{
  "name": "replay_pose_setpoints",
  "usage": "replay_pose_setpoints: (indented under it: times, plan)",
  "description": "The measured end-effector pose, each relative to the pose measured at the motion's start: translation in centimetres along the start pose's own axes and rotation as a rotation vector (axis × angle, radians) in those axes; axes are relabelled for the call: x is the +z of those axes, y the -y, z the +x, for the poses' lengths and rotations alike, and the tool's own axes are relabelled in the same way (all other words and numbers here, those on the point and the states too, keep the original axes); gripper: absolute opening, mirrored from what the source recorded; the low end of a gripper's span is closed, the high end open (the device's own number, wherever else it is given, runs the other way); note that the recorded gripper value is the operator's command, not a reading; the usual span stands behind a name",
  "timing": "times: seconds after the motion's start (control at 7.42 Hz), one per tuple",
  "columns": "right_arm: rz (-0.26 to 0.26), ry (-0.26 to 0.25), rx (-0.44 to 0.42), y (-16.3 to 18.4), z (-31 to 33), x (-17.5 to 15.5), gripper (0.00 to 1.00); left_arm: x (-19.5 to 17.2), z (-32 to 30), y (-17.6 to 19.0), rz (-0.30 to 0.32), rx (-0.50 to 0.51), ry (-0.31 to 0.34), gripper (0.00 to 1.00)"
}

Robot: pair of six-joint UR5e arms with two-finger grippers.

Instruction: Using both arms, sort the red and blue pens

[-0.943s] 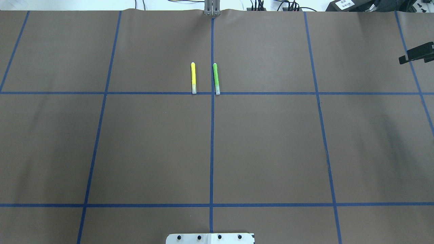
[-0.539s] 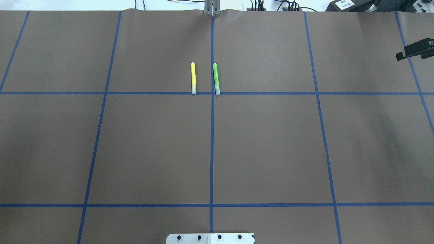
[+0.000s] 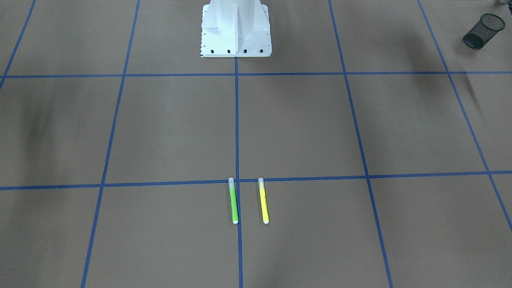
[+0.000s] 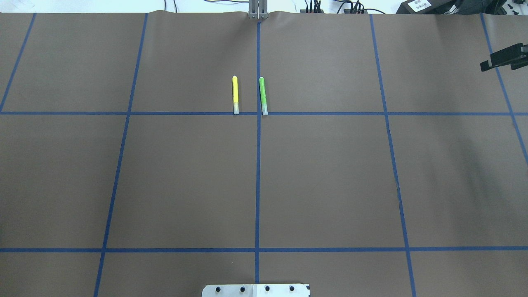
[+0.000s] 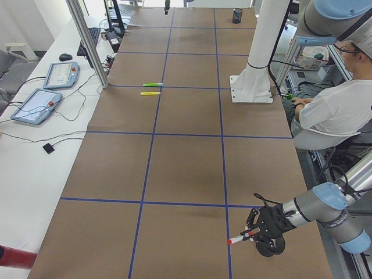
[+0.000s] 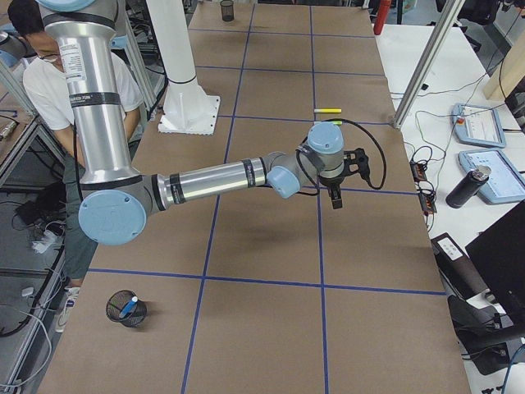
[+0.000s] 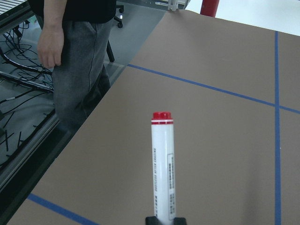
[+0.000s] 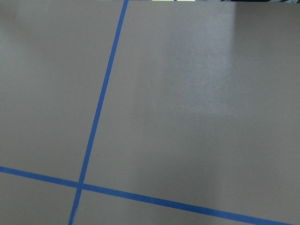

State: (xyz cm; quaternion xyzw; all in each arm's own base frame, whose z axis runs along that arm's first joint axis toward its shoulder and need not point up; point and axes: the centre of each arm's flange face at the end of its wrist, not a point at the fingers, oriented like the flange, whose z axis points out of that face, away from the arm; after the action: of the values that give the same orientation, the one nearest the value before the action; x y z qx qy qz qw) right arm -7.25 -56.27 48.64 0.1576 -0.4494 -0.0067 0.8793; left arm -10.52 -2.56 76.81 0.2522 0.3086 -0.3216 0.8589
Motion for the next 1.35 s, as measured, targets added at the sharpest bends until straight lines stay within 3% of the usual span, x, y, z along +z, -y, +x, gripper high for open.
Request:
replay_pose_setpoints:
  times: [0.81, 1.35]
  plan:
    - [-0.018, -0.004, 0.008, -0.3, -0.3, 1.1, 1.0, -0.2, -1.7, -1.9, -0.042, -0.068, -0.054, 0.0]
    - [-0.022, -0.019, 0.006, -0.5, -0.2, 1.9, 1.0, 0.6, -3.0, -2.2, -0.007, -0.155, -0.056, 0.0]
